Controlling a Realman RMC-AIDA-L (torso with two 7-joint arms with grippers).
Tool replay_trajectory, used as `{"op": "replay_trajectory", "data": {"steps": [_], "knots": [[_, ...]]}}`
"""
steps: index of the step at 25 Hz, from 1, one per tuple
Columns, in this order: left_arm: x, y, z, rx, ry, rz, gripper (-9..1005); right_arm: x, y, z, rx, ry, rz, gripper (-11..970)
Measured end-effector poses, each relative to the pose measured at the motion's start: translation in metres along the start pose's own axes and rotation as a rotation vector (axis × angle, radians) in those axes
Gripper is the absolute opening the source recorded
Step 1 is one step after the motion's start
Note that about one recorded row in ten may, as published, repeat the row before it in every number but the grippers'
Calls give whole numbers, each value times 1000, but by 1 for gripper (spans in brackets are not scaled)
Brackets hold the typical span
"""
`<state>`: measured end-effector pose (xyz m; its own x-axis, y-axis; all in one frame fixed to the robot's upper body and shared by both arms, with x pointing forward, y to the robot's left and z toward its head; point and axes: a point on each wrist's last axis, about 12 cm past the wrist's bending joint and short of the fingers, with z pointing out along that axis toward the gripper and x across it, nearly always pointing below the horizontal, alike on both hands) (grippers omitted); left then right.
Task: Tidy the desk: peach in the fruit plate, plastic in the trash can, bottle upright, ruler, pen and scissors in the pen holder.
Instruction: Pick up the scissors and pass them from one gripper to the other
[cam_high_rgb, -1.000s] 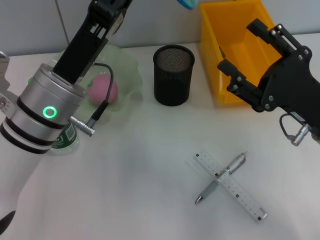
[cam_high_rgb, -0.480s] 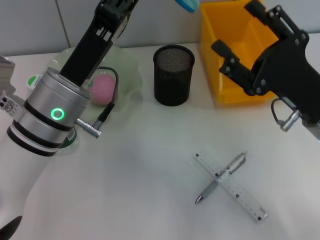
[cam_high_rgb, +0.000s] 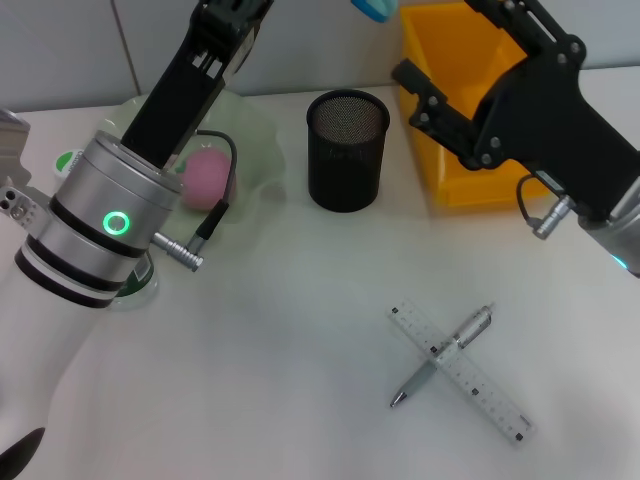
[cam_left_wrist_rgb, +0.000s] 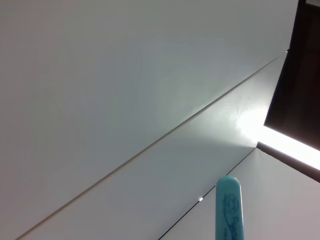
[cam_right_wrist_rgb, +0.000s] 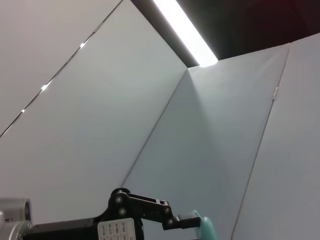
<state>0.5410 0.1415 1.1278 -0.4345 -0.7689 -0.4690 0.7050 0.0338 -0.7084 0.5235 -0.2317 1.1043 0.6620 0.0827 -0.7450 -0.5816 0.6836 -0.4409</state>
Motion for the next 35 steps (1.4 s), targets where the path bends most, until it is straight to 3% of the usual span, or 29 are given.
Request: {"op": "replay_trajectory", "data": {"steps": [35], "knots": [[5,-2,5,5,15,26,273,8,-4,32,-45,0,-9,724]]}}
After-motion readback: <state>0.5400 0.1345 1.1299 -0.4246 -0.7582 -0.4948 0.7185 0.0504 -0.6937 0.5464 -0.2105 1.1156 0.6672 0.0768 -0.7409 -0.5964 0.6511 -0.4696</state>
